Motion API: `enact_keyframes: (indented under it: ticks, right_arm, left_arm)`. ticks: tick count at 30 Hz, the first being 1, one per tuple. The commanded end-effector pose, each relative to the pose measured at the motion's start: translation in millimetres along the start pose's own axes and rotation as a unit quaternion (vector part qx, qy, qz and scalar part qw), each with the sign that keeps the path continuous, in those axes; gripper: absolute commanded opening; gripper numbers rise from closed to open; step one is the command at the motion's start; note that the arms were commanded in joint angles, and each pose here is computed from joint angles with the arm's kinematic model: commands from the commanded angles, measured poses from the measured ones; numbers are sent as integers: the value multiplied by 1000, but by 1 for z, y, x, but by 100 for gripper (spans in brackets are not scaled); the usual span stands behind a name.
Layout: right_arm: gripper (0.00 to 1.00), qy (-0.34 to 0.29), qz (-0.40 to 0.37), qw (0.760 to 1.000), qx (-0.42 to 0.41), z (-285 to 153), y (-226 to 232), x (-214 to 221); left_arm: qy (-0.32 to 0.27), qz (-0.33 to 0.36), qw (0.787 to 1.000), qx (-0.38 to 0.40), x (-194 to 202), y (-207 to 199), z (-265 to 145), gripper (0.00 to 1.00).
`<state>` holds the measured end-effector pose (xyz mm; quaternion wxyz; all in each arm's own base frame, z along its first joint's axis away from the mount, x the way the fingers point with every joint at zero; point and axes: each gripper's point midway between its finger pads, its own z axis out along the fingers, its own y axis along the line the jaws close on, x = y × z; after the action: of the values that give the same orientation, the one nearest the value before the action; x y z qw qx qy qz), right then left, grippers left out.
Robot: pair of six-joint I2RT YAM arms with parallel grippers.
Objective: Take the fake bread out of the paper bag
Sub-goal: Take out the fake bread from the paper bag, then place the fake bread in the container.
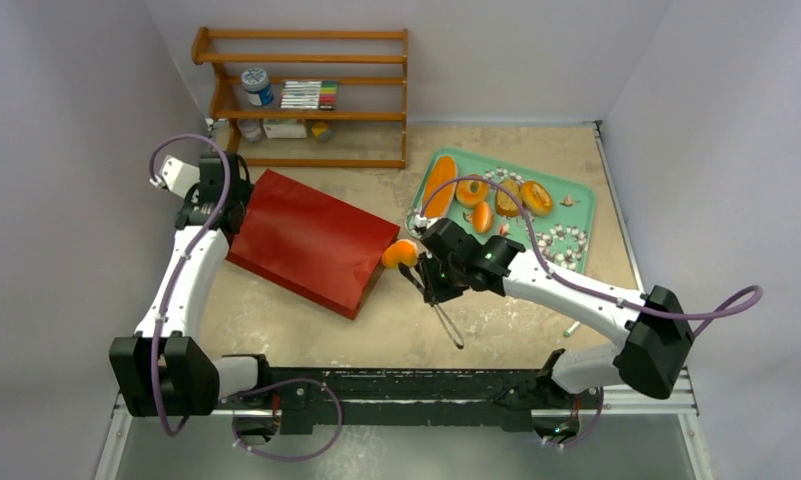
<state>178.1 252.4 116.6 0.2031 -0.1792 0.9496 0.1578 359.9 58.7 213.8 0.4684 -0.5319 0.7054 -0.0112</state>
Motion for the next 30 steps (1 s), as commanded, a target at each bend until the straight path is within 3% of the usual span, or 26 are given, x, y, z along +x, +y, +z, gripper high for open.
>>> enact_keyframes:
  ticks: [1,10,15,24,30]
  right_arm:
    - [5,-23,28,999,10,-14,0,-8]
    - [4,-30,83,996,28,-32,-9,-2]
    - [5,-107,126,985,48,-52,-23,-46]
    - [6,-223,219,944,110,-69,-126,-138]
    - [6,-261,297,912,105,-77,-185,-158]
  left_arm:
    - [-18,-2,1000,16,-4,-9,6,48]
    - [-23,0,1000,3,1,-5,20,48]
    - [-17,-11,1000,11,7,-9,26,48]
    - [4,-15,999,28,16,-19,30,48]
    - [6,3,999,32,14,-19,27,48]
